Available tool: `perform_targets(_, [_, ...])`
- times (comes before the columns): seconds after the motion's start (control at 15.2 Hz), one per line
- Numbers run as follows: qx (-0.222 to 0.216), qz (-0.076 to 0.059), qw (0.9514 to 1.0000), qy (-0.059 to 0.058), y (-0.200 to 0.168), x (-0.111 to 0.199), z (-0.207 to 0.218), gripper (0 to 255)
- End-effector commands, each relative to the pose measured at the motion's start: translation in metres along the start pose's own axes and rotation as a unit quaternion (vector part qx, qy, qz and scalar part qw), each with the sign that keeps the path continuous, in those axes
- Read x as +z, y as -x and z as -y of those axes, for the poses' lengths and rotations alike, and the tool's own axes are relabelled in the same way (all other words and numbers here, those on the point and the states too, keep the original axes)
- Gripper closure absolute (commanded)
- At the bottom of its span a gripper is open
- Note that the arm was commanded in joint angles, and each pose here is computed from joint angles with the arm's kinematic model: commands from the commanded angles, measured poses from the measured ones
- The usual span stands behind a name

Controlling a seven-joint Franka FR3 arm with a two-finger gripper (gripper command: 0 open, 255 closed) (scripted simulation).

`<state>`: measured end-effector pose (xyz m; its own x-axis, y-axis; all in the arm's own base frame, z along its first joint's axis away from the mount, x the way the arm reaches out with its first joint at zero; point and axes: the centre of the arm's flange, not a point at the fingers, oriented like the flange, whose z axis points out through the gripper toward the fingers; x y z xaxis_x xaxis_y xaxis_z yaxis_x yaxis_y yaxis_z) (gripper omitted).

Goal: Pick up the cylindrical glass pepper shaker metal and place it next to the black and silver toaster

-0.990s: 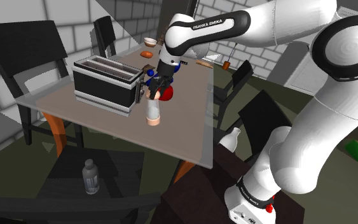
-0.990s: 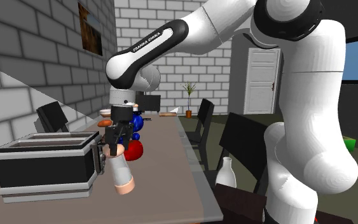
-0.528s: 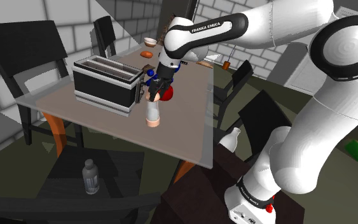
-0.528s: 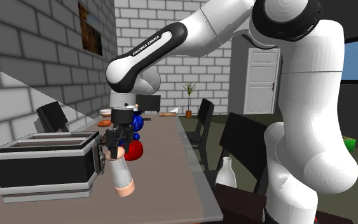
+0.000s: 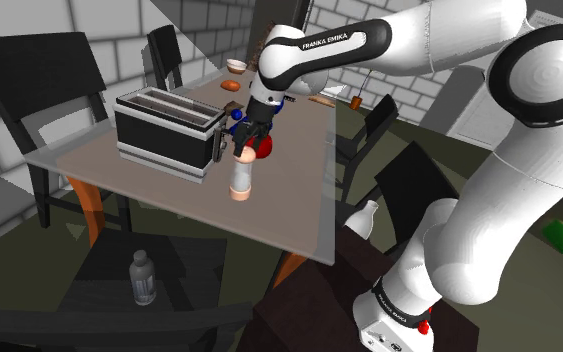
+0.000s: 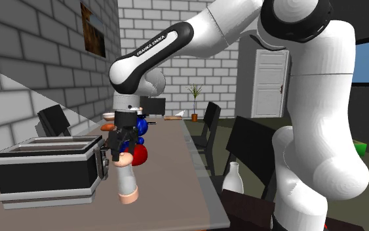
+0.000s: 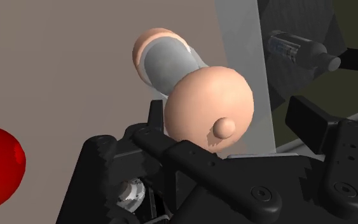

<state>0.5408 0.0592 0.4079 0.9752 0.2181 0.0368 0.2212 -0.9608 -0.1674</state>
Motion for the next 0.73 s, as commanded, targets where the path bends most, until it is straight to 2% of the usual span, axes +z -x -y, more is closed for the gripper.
perform_targets(0.0, [0.0,0.0,1.0,0.0,0.0,-0.022,-0.001,0])
perform_targets(0.13, [0.0,0.0,1.0,0.0,0.0,-0.046,-0.001,0])
perform_targets(0.66, [0.0,0.0,1.0,0.0,0.0,-0.046,-0.001,0])
